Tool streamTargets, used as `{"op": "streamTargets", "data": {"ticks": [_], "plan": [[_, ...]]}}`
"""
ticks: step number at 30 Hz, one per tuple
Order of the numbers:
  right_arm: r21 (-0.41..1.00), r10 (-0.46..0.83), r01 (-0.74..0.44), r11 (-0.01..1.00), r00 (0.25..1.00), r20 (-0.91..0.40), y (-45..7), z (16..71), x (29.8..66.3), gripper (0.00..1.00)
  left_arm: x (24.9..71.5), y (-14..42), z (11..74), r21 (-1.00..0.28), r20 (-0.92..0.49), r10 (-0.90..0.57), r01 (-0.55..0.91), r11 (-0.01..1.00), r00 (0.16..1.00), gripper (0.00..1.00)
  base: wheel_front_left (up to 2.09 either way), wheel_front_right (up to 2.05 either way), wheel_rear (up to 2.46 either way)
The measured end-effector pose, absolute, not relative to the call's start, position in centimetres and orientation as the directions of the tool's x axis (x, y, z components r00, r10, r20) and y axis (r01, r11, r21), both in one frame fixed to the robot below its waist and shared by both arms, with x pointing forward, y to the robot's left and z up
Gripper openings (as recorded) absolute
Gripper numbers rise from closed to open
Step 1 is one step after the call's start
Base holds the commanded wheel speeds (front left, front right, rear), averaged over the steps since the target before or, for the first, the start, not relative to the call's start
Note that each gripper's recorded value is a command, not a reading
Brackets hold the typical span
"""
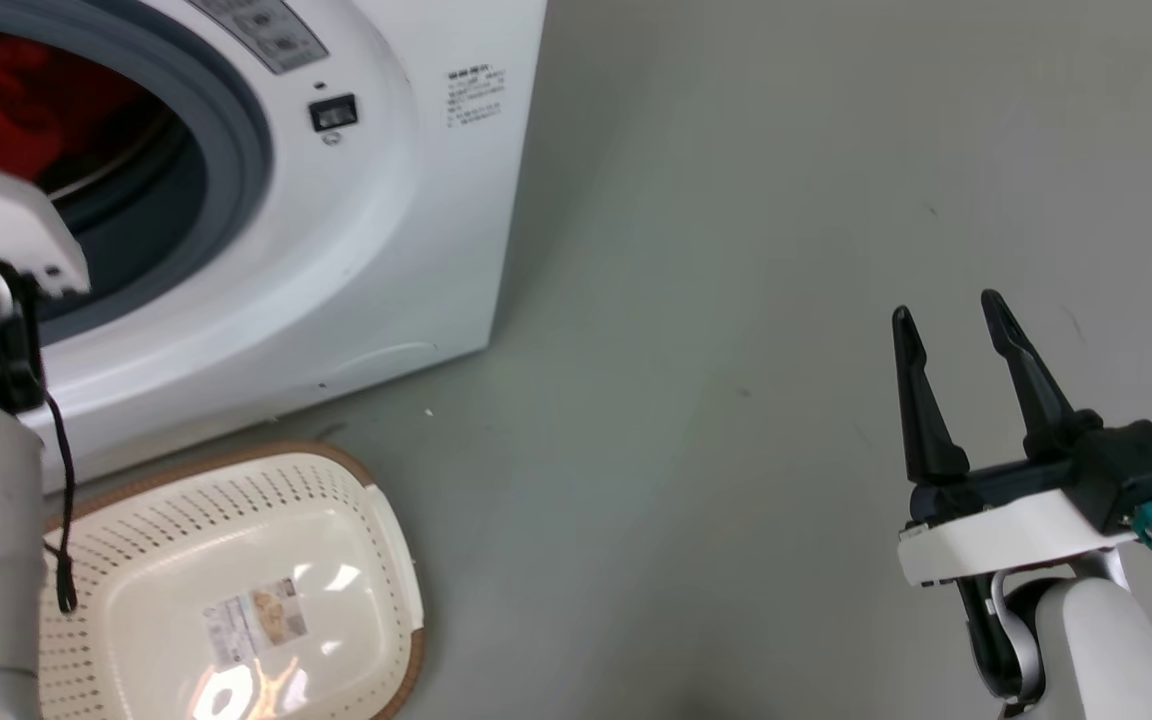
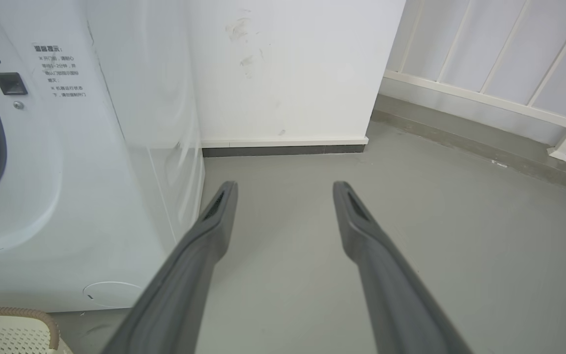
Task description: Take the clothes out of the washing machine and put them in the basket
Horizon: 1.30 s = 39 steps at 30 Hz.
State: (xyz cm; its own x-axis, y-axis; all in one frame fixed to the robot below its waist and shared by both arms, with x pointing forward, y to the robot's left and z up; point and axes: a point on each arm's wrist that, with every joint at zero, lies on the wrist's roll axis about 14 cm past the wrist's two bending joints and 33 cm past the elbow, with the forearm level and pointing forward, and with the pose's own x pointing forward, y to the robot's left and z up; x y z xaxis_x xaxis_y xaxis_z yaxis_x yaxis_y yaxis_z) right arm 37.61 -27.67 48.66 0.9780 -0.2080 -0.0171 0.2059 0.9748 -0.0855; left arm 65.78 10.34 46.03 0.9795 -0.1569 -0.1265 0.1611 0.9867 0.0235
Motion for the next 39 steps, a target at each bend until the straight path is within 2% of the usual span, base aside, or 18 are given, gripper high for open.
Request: {"op": "streamTargets", "data": {"ticks": [6,15,28,36,39], "plan": [[-0.072,-0.196,0.196,0.978,0.981,0.015,-27.0,50.3,36.6,1.0,62.3,12.1,47.8,-0.008,-0.067,-0.136,0.135,0.991,0.988,0.0,0.0,0.0,0.0],[-0.062,-0.154,0.157,0.986,0.987,0.052,-25.4,52.3,35.3,1.0,57.3,14.9,51.9,0.014,0.004,-0.119,0.118,0.993,0.993,0.0,0.0,0.0,0.0],[-0.051,-0.084,0.089,0.995,0.992,0.093,-23.0,54.4,34.8,1.0,49.7,15.9,58.1,0.038,0.147,-0.137,0.132,0.99,0.98,0.0,0.0,0.0,0.0],[-0.059,-0.039,0.045,0.997,0.994,0.104,-21.6,55.3,35.0,1.0,44.6,15.8,58.5,0.026,0.16,-0.139,0.136,0.99,0.977,0.0,0.0,0.0,0.0],[-0.06,-0.025,0.031,0.998,0.994,0.108,-21.1,55.6,35.2,1.0,42.7,15.8,57.2,0.001,0.119,-0.123,0.124,0.992,0.985,0.0,0.0,0.0,0.0]]}}
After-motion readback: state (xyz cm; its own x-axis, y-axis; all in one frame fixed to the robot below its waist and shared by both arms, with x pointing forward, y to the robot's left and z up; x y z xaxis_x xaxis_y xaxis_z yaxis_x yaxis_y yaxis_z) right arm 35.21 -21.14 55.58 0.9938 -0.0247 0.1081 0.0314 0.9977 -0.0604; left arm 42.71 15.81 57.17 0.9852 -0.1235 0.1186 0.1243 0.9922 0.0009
